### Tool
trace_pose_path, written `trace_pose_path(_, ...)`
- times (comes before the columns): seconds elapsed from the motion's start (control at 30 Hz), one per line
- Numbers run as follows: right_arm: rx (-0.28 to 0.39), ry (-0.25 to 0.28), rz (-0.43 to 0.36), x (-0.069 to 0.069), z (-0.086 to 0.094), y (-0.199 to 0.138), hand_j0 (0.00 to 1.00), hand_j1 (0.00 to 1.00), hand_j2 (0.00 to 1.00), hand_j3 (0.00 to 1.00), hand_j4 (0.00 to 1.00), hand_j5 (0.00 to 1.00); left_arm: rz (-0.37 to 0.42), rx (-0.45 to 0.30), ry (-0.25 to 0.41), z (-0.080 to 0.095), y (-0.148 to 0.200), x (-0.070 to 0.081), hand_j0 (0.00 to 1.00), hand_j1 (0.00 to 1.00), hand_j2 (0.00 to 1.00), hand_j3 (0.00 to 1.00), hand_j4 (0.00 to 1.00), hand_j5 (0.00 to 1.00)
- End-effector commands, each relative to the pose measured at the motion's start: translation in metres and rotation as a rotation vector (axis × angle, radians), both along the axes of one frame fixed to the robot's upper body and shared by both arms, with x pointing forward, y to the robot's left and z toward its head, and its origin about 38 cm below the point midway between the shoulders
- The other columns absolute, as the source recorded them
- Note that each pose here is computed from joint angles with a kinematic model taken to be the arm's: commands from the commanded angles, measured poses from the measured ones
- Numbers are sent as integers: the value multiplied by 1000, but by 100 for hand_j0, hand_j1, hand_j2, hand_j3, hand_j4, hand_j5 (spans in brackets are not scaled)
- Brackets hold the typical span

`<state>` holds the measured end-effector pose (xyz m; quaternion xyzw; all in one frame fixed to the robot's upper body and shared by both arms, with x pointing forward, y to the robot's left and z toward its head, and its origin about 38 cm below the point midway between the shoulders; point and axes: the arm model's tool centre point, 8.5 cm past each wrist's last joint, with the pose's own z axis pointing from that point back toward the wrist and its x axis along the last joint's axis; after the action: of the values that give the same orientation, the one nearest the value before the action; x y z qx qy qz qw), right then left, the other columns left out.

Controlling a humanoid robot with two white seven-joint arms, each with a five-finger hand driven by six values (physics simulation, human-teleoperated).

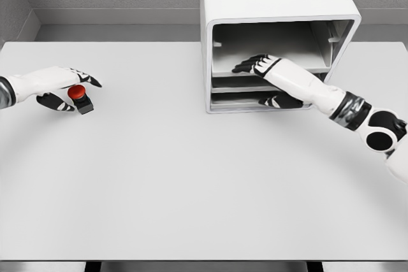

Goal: Slide open multi-storey tabletop storage cabinets and put open load switch and slide close multi-storey tabletop storage cabinets

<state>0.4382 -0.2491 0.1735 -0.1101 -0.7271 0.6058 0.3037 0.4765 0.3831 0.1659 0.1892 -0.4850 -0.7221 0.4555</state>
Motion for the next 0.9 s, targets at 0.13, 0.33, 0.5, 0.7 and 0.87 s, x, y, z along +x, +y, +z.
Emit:
trace_pose_path(0.13,-17,-9,7,-10,4,-9,89,89,89,89,89,89,-4,-7,-5,1,-2,0,76,76,76,76,76,76)
trace_pose_path(0.33,-30,-5,12,-18,4,-15,89,89,89,89,89,89,-2,-4,-3,1,-2,0,56,56,56,56,56,56)
trace_pose_path(0.5,-39,-12,29,-27,8,-17,90,90,90,90,90,90,0,-8,-6,2,-1,1,52,52,52,52,52,52)
trace_pose_path(0.7,-47,-13,41,-34,10,-20,90,90,90,90,90,90,2,-12,-15,6,0,1,48,48,48,48,48,48)
trace_pose_path(0.87,-58,0,22,-37,9,-32,90,90,90,90,90,90,-2,-17,-31,14,-1,3,48,48,48,48,48,48)
